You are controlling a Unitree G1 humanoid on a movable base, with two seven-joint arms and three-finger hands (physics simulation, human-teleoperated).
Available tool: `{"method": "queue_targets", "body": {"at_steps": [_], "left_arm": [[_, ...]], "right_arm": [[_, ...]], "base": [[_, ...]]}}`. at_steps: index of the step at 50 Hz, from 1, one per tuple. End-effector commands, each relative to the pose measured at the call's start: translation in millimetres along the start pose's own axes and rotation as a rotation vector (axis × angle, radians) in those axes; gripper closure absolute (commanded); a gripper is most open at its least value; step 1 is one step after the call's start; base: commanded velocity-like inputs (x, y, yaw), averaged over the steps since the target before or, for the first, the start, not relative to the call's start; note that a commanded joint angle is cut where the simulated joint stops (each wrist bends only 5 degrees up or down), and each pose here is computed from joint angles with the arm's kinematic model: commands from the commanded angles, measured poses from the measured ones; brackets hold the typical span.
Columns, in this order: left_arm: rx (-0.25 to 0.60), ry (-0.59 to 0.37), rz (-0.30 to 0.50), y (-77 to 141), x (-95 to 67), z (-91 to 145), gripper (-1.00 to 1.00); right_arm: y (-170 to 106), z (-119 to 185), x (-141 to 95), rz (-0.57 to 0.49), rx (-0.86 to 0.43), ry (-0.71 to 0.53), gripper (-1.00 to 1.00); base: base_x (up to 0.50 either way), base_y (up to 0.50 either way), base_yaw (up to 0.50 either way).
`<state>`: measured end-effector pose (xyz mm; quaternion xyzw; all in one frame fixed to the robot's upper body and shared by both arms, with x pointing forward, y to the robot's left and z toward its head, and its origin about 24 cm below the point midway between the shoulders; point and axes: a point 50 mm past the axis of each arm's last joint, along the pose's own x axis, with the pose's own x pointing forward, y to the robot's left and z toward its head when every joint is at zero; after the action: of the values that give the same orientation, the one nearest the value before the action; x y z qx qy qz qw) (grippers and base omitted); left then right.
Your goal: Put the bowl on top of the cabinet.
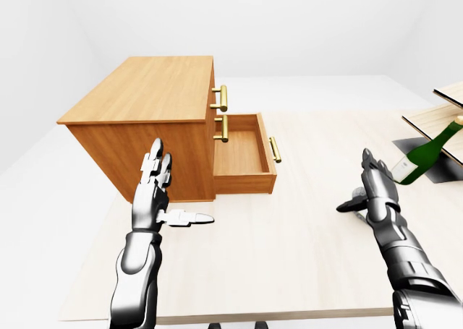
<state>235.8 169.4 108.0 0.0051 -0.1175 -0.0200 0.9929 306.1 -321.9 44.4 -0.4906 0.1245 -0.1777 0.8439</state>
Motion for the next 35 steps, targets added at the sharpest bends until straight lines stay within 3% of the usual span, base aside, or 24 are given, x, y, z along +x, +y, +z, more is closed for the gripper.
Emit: {"method": "queue_targets", "body": {"at_steps": [1, 35], "left_arm": [[0.015, 0.088, 0.024, 1.0, 11.7, -22.5, -1.00], [0.015, 0.089, 0.021, 0.1, 11.5, -22.7, -1.00]], "right_arm": [[4.6, -5.5, -1.1, 0.009, -0.021, 0.022, -1.00], [13.3, -14.0, -4.3, 0.041, -0.053, 0.055, -1.00]], "base": [[0.00, 0.00, 0.00], [0.01, 0.00, 0.00]]}}
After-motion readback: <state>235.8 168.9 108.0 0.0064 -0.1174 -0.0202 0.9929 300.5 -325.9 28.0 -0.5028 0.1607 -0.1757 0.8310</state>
